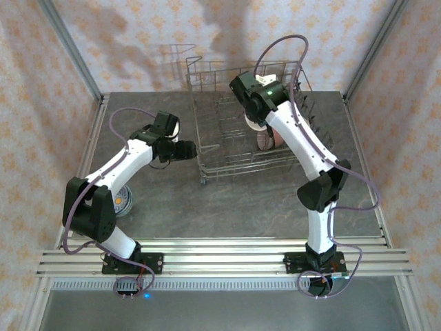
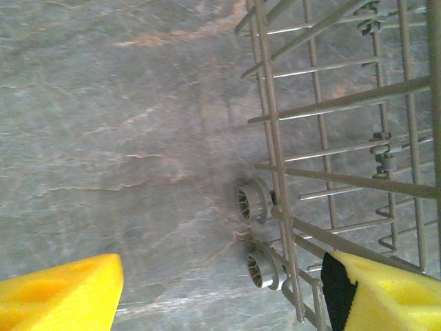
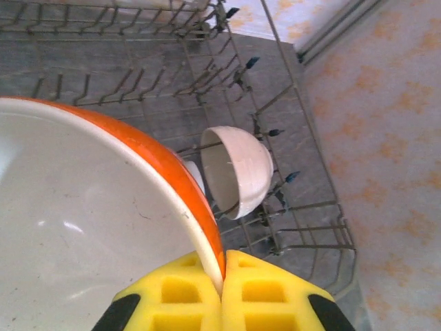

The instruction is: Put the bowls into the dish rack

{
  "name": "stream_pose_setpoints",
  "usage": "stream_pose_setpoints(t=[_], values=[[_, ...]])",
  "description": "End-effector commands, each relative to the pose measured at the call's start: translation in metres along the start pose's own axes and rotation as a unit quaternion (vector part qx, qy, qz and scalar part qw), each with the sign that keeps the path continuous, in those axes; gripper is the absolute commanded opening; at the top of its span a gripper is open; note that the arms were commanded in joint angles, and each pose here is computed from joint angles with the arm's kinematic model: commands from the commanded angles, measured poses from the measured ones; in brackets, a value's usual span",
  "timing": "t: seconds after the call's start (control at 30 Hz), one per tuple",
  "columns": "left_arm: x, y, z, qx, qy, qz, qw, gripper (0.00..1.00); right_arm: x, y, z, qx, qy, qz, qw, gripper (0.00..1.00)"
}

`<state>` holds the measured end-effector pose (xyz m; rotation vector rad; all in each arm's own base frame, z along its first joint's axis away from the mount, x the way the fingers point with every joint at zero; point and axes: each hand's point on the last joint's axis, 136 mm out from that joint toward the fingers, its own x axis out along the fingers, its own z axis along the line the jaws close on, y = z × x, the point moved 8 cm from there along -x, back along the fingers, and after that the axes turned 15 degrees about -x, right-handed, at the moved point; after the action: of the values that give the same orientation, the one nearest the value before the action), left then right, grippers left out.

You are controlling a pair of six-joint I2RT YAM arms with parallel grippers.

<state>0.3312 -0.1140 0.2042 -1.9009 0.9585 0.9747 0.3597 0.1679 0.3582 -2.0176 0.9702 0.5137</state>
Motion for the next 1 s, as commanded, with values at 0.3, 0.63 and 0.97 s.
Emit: stream_pose_setpoints(t=[0.3,0.63,0.97], values=[[0.011,0.037,-0.044,0.001,0.066,0.031,0.997,0.77,0.024,0.007,-0.010,-0.056,0.168,0.031,0.984,0.00],[0.009,0.046,-0.047,-0.007,0.067,0.016,0.998,0.78,0.047,0.016,0.002,-0.101,0.216,0.058,0.970,0.00],[-0.020,0.034,-0.024,0.006,0.007,-0.057,0.998,0.79,0.065,0.017,0.016,-0.151,0.256,0.079,0.952,0.00]])
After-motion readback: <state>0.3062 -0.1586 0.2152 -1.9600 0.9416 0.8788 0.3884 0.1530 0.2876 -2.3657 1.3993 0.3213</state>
